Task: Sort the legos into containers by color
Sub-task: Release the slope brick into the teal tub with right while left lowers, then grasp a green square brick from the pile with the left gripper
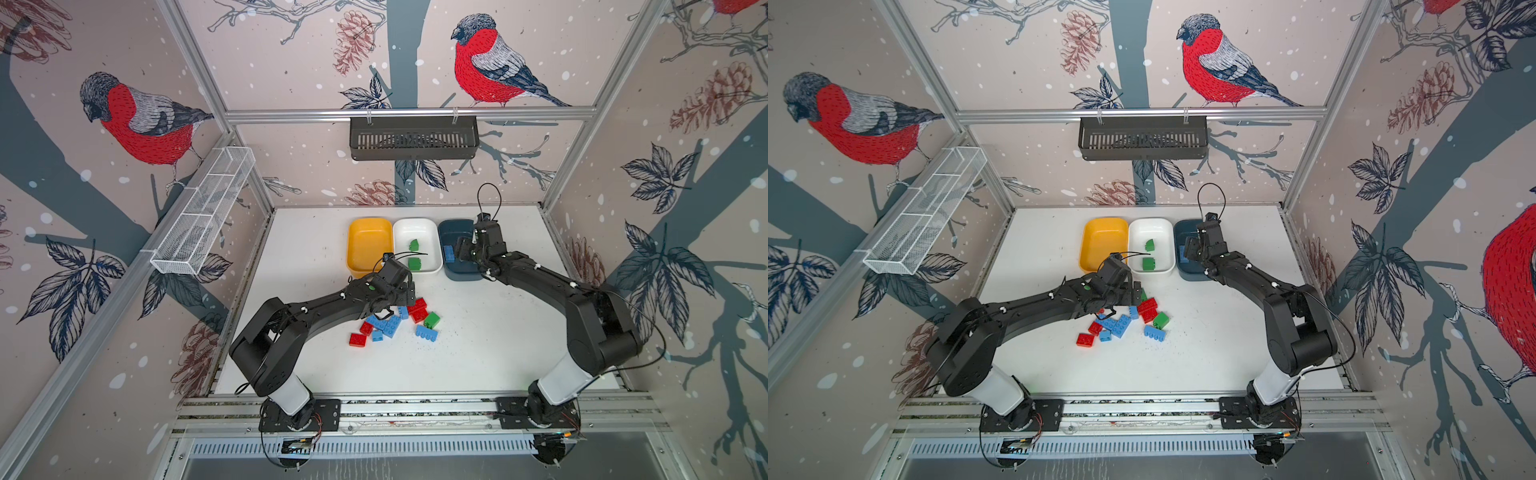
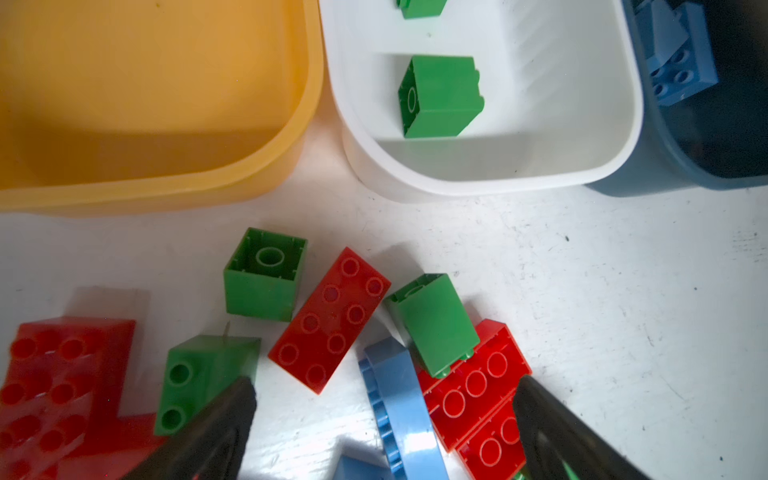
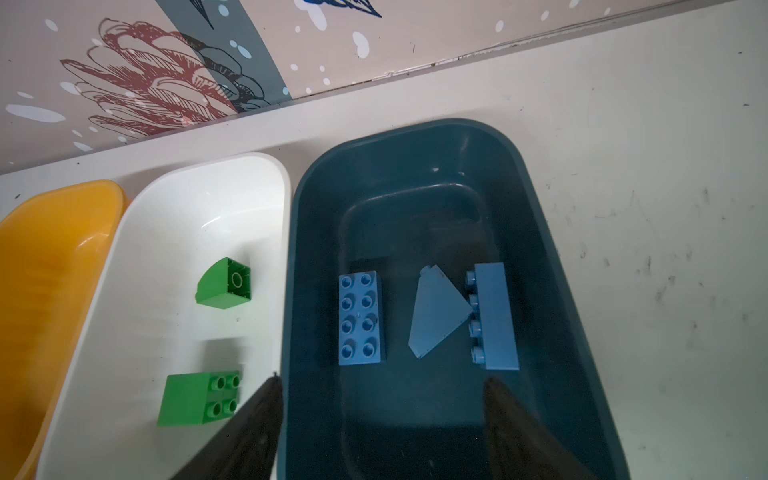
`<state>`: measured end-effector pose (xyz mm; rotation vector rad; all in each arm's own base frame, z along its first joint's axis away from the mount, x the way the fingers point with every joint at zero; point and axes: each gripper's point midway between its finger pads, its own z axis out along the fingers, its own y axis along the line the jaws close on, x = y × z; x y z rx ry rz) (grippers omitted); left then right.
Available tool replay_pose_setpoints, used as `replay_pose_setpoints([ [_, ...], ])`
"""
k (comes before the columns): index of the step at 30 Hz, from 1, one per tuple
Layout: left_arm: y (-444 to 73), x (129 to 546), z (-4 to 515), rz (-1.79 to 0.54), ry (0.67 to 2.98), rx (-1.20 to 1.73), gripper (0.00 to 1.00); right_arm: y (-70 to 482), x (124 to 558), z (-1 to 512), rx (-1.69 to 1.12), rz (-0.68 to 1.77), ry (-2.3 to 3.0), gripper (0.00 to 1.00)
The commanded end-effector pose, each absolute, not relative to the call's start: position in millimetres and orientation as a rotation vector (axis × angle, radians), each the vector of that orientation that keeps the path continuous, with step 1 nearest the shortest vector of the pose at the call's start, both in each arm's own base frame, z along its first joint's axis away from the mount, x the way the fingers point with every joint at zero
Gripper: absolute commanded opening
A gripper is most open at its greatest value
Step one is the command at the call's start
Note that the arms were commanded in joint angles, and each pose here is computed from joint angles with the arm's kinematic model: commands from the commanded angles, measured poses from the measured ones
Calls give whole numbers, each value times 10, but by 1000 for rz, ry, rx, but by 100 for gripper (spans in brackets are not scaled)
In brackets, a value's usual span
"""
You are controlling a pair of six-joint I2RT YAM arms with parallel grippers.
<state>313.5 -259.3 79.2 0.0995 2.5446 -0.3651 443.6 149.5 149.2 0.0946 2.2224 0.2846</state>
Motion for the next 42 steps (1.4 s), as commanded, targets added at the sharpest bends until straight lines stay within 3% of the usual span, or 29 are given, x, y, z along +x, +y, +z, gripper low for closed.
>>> replay_pose_setpoints([
  [1, -2601, 3100, 738, -354, 2579, 102, 97, 1502, 4322, 1608, 94, 313, 2208, 82],
  [4, -2592, 3072, 679, -340, 2599, 107, 97, 1474, 4194, 1738, 108, 344, 2175, 88],
  [6, -2612, 3034, 661, -338, 2610, 120, 96, 1446, 4113, 1796, 123, 359, 2156, 100],
  [15, -2717, 3083, 704, -294, 2622, 108, 92, 1254, 3906, 1885, 202, 341, 2105, 99],
  [19, -2838, 3122, 706, -279, 2623, 133, 83, 1227, 3892, 1882, 210, 329, 2105, 100],
  [23, -2902, 3161, 656, -243, 2635, 150, 66, 1216, 3886, 1885, 214, 322, 2106, 100],
  [29, -2941, 3240, 581, -196, 2651, 144, 53, 1179, 3863, 1912, 226, 315, 2093, 100],
  [34, -2985, 3257, 489, -180, 2672, 161, 49, 1164, 3845, 1943, 226, 312, 2084, 99],
  [42, -3028, 3305, 336, -155, 2687, 168, 52, 1168, 3829, 1934, 224, 317, 2087, 100],
])
